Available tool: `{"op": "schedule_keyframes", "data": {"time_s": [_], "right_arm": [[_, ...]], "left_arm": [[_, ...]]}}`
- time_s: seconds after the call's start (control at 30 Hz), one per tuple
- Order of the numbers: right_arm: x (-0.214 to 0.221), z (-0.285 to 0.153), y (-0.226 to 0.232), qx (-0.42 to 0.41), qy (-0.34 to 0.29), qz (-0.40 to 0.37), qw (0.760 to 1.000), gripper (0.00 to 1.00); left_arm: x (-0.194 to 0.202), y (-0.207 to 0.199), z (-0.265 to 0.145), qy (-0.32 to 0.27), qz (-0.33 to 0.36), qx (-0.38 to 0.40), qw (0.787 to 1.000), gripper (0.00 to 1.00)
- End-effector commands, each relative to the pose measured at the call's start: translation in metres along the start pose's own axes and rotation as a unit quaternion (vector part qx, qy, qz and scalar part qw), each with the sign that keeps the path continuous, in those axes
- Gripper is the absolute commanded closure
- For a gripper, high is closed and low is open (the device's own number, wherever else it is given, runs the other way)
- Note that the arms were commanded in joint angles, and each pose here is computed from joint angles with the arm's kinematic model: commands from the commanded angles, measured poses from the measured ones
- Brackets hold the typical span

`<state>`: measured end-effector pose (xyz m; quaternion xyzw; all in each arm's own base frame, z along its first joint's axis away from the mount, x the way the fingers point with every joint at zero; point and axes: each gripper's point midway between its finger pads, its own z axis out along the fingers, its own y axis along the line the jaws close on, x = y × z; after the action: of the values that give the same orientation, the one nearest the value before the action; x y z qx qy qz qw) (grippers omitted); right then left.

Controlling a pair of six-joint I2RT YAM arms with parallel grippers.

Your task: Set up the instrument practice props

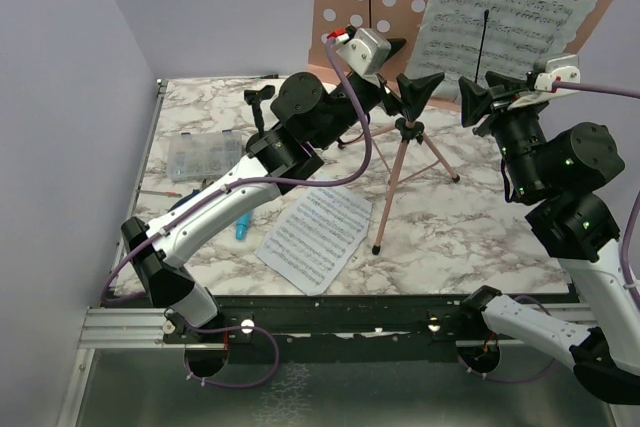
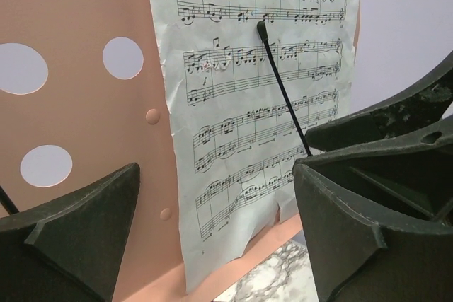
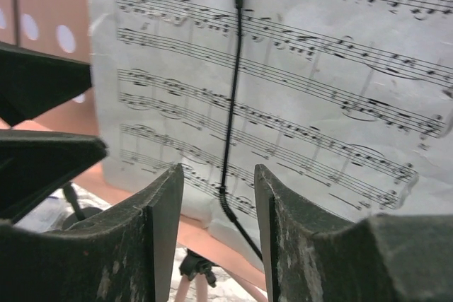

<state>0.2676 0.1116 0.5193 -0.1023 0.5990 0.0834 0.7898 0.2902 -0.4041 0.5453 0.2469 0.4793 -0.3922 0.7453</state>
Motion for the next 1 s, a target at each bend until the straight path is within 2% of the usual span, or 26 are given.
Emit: {"op": "schedule_keyframes", "data": {"time_s": [0.0,0.33,0.6,0.8,0.97], "right_arm": [[0.002,-0.001,-0.018,0.057,-0.001,0.005,0.998,0.51],[0.008,0.002,-0.026,0.085,0.006,0.004,0.996,0.5],[0.013,0.004,-0.035,0.119,0.022,0.008,0.993,0.5],[0.007,-0.003,-0.026,0.082,0.019,0.018,0.996,0.5],[-0.006,-0.018,-0.02,0.051,0.001,0.046,0.998,0.39]], "left_arm": [[-0.022,0.004,-0.012,-0.022,0.007,-0.01,1.0,0.1],[-0.028,0.004,-0.028,-0.025,0.007,-0.01,1.0,0.09],[-0.015,0.005,-0.052,-0.007,-0.004,-0.017,1.0,0.09],[0.001,0.004,-0.073,0.021,-0.017,-0.017,1.0,0.08],[0.022,0.001,-0.092,0.056,-0.029,-0.013,0.998,0.08]]}}
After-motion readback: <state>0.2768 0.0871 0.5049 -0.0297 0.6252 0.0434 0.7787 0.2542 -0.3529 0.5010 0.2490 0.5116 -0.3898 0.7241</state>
